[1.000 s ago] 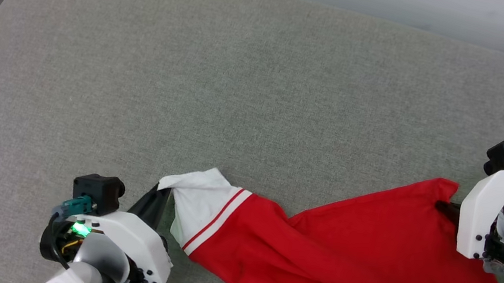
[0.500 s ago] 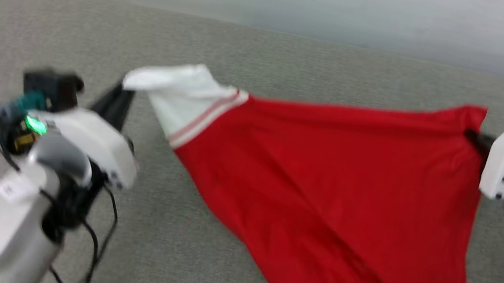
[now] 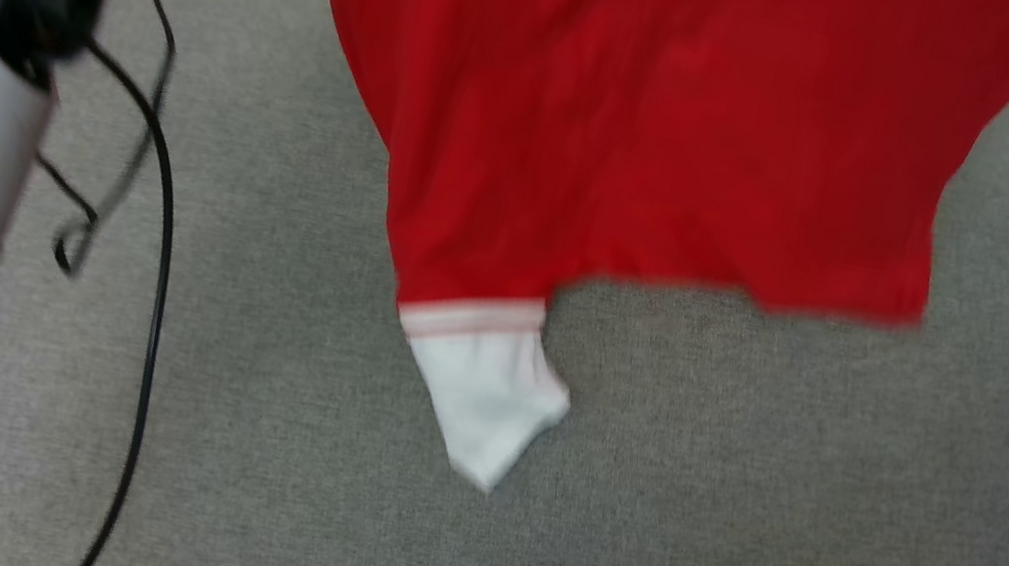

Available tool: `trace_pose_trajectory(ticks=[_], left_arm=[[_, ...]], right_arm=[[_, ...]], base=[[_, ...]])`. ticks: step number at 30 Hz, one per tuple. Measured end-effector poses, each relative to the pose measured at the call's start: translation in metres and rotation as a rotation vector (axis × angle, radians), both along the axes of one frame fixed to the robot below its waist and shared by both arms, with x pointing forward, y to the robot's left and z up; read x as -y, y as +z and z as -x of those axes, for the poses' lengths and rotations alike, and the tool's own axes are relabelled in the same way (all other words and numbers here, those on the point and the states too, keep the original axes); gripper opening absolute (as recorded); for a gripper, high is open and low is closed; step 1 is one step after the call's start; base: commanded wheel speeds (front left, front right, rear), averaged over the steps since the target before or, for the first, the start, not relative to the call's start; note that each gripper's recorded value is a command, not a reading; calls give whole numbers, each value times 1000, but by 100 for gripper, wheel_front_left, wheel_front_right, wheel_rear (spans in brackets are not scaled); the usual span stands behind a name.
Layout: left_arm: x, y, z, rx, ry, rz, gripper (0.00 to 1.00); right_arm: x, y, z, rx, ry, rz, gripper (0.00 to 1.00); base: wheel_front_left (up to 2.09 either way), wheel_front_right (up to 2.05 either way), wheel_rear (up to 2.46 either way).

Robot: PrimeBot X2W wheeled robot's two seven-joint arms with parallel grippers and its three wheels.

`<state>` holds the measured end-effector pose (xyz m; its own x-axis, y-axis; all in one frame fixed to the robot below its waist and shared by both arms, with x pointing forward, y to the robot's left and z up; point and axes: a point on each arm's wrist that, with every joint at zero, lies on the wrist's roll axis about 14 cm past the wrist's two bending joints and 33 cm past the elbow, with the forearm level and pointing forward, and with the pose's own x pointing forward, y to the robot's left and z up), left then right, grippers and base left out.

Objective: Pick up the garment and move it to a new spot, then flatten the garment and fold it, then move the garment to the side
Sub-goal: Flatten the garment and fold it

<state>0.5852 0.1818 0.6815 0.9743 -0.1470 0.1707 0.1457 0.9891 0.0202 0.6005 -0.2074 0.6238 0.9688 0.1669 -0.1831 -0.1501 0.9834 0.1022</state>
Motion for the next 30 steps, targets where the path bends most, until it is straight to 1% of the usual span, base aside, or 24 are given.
trace_pose_trajectory(ticks=[3, 6, 12, 15, 19, 21, 24, 27, 30], left_arm=[[0, 29, -23, 73, 16, -33, 0], [-1, 48, -45, 121, 35, -72, 0], [-10, 69, -80, 188, 83, -105, 0], [-14, 71, -94, 199, 95, -109, 0], [-20, 58, -111, 179, 106, -108, 0], [-22, 41, -120, 147, 104, -105, 0], [-24, 9, -133, 81, 102, -91, 0], [-28, -25, -141, 17, 99, -43, 0], [-30, -72, -143, -83, 91, -1, 0]], right_arm=[[3, 37, -21, 113, -17, -2, 0], [4, 59, -39, 189, -29, 14, 0], [-2, 82, -70, 279, -30, 35, 0], [-1, 82, -82, 295, -38, 45, 0], [-4, 70, -98, 292, -38, 45, 0], [-8, 52, -106, 261, -31, 44, 0], [-13, 23, -116, 215, -23, 42, 0], [-20, -2, -124, 176, -6, 49, 0], [-26, -37, -124, 119, 6, 31, 0]], base=[[0, 0, 0], [0, 0, 0], [0, 0, 0], [0, 0, 0], [0, 0, 0], [0, 0, 0], [0, 0, 0], [0, 0, 0], [0, 0, 0]])
